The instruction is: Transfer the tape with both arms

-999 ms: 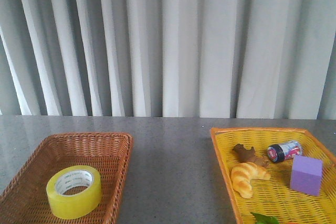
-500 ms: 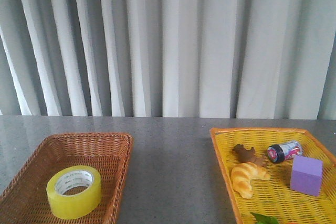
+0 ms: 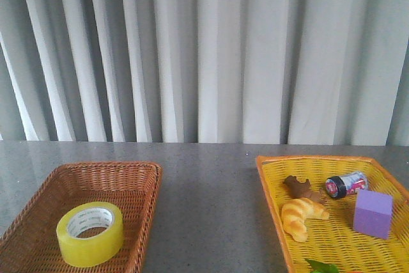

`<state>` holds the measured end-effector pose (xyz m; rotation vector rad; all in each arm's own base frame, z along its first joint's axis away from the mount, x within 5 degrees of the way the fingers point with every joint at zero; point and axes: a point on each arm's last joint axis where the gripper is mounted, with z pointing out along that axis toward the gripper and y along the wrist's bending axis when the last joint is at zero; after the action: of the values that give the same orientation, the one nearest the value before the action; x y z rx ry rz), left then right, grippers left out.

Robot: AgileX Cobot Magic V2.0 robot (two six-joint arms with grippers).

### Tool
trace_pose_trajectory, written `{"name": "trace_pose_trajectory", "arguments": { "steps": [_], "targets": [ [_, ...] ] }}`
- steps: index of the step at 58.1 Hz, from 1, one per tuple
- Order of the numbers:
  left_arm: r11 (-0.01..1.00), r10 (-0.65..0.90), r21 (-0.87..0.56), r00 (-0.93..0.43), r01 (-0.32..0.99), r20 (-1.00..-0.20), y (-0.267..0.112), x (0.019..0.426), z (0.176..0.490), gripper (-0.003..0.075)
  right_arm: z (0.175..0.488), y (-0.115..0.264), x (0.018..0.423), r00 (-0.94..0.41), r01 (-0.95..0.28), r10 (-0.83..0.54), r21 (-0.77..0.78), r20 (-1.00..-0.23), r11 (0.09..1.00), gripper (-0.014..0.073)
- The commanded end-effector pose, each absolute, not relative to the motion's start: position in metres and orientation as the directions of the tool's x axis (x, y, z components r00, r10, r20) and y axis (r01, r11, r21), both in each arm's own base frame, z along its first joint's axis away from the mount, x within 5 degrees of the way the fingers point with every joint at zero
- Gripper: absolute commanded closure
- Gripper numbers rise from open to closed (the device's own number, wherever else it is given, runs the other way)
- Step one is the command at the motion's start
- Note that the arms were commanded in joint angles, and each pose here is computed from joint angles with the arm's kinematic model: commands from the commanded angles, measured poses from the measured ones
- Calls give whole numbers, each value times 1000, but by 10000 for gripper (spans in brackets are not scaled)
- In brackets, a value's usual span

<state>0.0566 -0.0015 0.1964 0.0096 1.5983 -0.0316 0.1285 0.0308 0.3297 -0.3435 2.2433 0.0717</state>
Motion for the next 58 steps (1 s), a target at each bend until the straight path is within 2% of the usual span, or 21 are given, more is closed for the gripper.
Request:
{"name": "trace_pose_trajectory", "arguments": {
  "steps": [1, 13, 22, 33, 44, 58],
  "targets": [
    [999, -32, -30, 76, 31, -997, -2, 55, 207, 727, 326, 19, 120, -455, -190, -162, -82, -875, 978, 602],
    [999, -32, -30, 76, 31, -997, -2, 55, 207, 727, 278, 0, 86, -203, -18, -65, -63, -977, 998, 602],
    [999, -32, -30, 76, 31, -997, -2, 55, 207, 727, 244, -3, 69, -73, 37, -27, -30, -997, 999, 602],
    [999, -32, -30, 76, 31, -997, -2, 55, 207, 727, 205, -3, 63, 38, 47, -14, -13, -999, 999, 602],
    [999, -32, -30, 76, 31, -997, -2, 55, 207, 727, 207, -3, 55, 110, 46, -4, 1, -994, 999, 602],
    [999, -32, -30, 76, 31, -997, -2, 55, 207, 727, 206, -3, 55, 106, 46, -6, -1, -994, 999, 602]
  ]
}}
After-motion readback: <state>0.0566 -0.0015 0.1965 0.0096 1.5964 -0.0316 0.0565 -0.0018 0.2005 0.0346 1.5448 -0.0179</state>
